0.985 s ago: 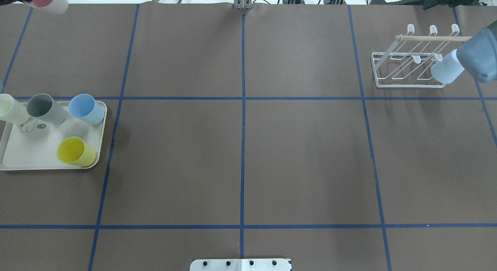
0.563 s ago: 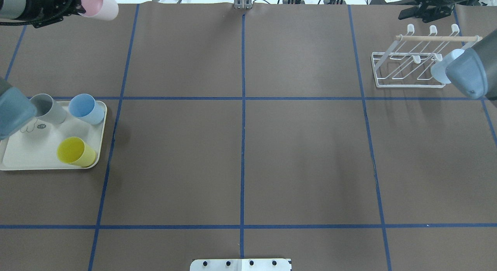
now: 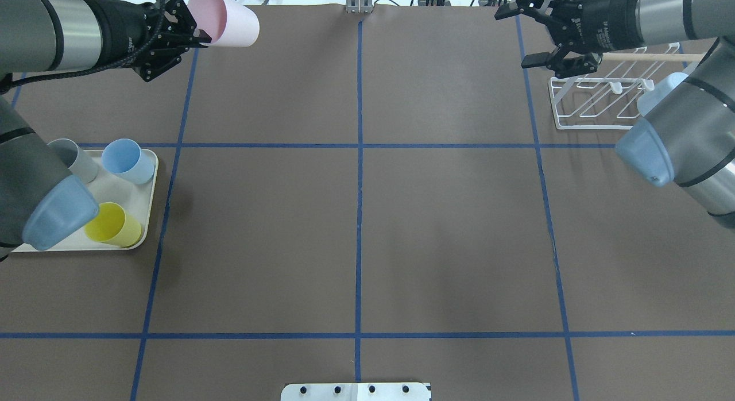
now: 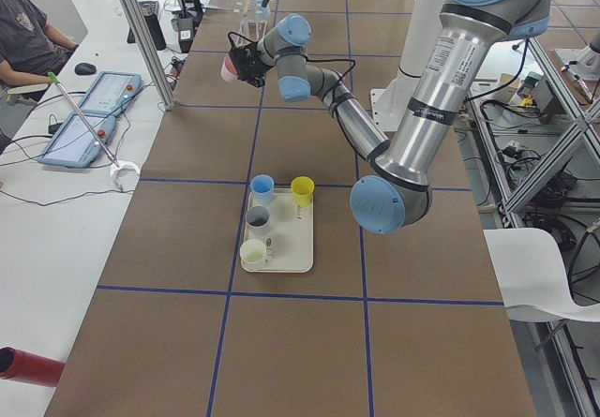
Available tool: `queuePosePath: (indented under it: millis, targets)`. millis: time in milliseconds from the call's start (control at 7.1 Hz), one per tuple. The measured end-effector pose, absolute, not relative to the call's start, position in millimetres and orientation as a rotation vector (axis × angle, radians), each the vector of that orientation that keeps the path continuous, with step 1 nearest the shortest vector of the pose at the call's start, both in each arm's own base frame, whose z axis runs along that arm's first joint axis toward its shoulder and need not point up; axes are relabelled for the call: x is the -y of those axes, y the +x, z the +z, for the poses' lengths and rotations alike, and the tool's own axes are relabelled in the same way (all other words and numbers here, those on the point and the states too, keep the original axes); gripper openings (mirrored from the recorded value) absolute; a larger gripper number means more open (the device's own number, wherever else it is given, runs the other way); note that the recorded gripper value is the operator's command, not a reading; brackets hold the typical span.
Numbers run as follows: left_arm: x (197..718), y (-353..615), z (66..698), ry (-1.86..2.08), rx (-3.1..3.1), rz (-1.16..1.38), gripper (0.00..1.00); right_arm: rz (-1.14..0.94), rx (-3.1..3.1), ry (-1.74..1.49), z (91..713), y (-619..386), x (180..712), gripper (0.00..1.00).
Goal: Transfer IKEA cup to right arm and place on rack
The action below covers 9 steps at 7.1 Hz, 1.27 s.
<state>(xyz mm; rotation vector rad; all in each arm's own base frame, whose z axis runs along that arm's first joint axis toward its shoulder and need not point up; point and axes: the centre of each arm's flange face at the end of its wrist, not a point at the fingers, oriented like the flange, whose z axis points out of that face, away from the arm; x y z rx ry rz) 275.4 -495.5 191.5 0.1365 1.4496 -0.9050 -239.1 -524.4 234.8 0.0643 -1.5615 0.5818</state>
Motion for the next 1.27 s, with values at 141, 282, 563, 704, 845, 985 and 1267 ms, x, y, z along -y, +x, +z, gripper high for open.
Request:
queuePosePath:
  millis: [141,282,563,704,845,985,1267]
  targets:
    - [478.5,287.0,180.4,0.056,-1.539,-0.923,0.00,0.583,1.627,0.046,228.0,-253.6,511.3,0.99]
    - [464.9,289.6,170.8,-0.018,-1.642,-0.937,0.00,0.583,1.695,0.031,221.6,-265.1,498.9,0.99]
    - [447.4,282.4,160.4,-0.112,-1.793,-0.932,0.00,0.556,1.810,-0.013,211.7,-272.8,479.2,0.99]
    - [441.0,277.8,157.3,-0.153,-1.867,-0.921,0.00,0.528,1.864,-0.036,209.9,-275.2,469.9,0.99]
    - [432.4,270.9,160.0,-0.184,-1.956,-0.884,0.00,0.497,1.903,-0.047,210.4,-277.2,462.6,0.99]
    - [420.9,265.6,170.5,-0.210,-2.030,-0.818,0.00,0.460,1.935,-0.052,210.2,-279.8,455.0,0.99]
    - [395.6,266.4,181.5,-0.289,-2.112,-0.662,0.00,0.369,2.002,-0.065,205.6,-289.7,435.8,0.99]
